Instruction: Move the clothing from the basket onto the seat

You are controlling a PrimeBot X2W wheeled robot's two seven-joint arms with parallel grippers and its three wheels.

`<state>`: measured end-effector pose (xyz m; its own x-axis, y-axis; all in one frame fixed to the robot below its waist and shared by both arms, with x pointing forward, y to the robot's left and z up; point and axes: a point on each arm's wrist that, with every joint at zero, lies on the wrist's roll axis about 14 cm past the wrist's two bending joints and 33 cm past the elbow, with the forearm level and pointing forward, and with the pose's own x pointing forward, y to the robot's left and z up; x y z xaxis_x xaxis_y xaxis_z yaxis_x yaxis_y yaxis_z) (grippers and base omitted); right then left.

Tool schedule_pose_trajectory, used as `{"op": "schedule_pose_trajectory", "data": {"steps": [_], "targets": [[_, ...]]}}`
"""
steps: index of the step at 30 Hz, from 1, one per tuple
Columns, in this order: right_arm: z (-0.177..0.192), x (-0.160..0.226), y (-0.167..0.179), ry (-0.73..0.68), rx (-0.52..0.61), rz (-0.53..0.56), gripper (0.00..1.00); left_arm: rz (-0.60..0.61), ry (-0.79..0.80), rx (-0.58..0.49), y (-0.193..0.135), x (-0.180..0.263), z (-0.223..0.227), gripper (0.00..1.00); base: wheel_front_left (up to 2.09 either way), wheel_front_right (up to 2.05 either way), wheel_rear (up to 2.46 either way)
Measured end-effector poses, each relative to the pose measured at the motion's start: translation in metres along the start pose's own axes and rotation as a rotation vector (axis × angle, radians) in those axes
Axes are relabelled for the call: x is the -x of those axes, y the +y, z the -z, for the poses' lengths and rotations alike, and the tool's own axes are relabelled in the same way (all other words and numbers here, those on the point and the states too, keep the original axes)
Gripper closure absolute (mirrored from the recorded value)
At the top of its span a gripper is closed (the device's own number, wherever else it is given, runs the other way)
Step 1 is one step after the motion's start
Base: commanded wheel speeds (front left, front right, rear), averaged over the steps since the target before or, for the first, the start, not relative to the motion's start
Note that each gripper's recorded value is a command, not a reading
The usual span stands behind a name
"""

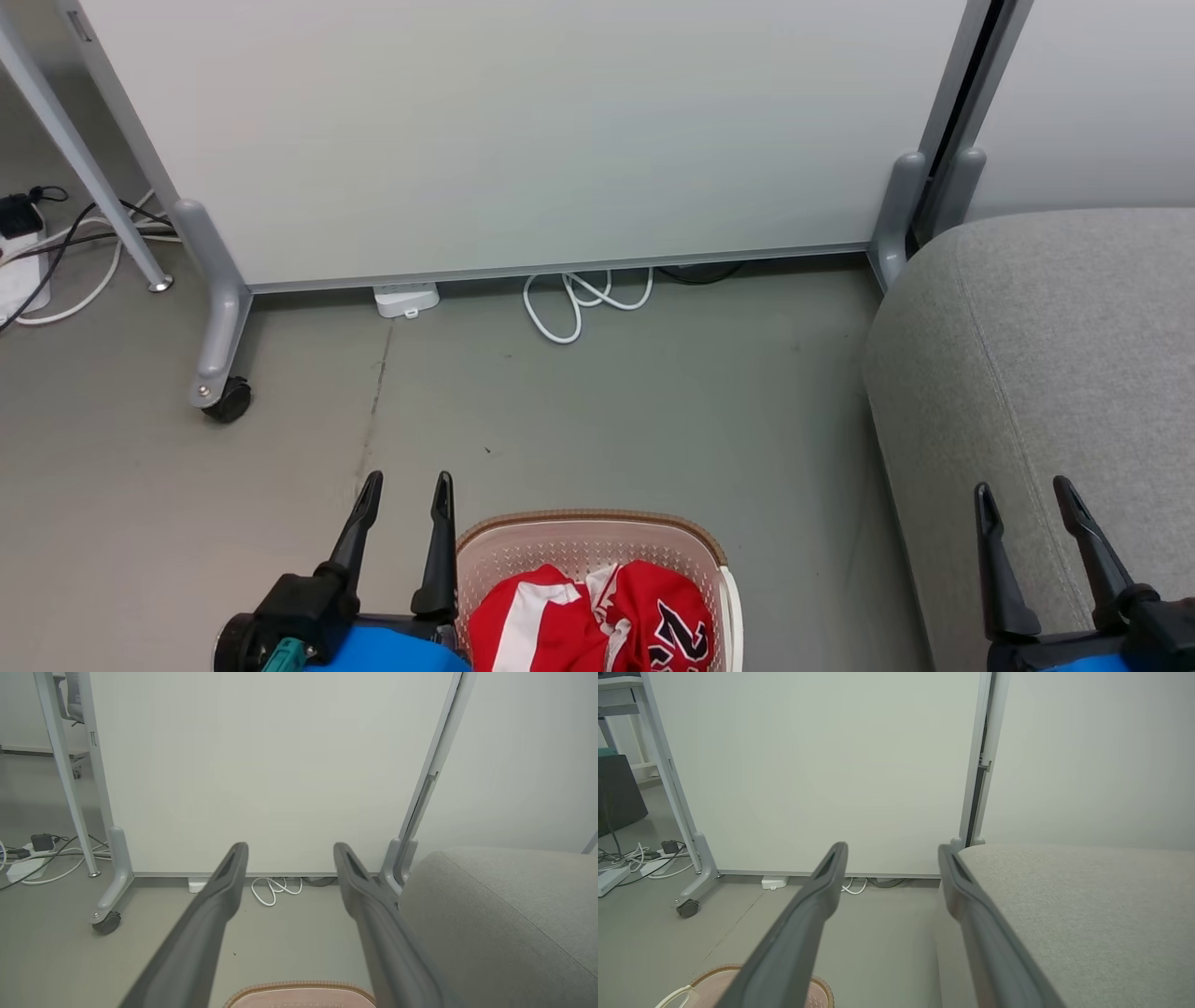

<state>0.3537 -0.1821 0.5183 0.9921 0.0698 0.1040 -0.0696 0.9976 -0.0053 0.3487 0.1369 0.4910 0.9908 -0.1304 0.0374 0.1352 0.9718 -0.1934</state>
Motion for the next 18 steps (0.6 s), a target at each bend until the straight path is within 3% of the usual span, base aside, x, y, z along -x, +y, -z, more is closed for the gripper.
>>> {"op": "schedule_pose_trajectory", "data": {"steps": [9,18], "targets": [[0.013,-0.011,-0.009,0.031,-0.003,0.028,0.00,0.016,0.219,0.031,-0.003,-0.018,0.069,0.00,0.00,0.00,0.00],[0.047,-0.026,-0.023,0.116,-0.011,0.073,0.00,0.065,0.586,0.040,-0.007,-0.032,0.177,0.00,0.00,0.00,0.00]]}}
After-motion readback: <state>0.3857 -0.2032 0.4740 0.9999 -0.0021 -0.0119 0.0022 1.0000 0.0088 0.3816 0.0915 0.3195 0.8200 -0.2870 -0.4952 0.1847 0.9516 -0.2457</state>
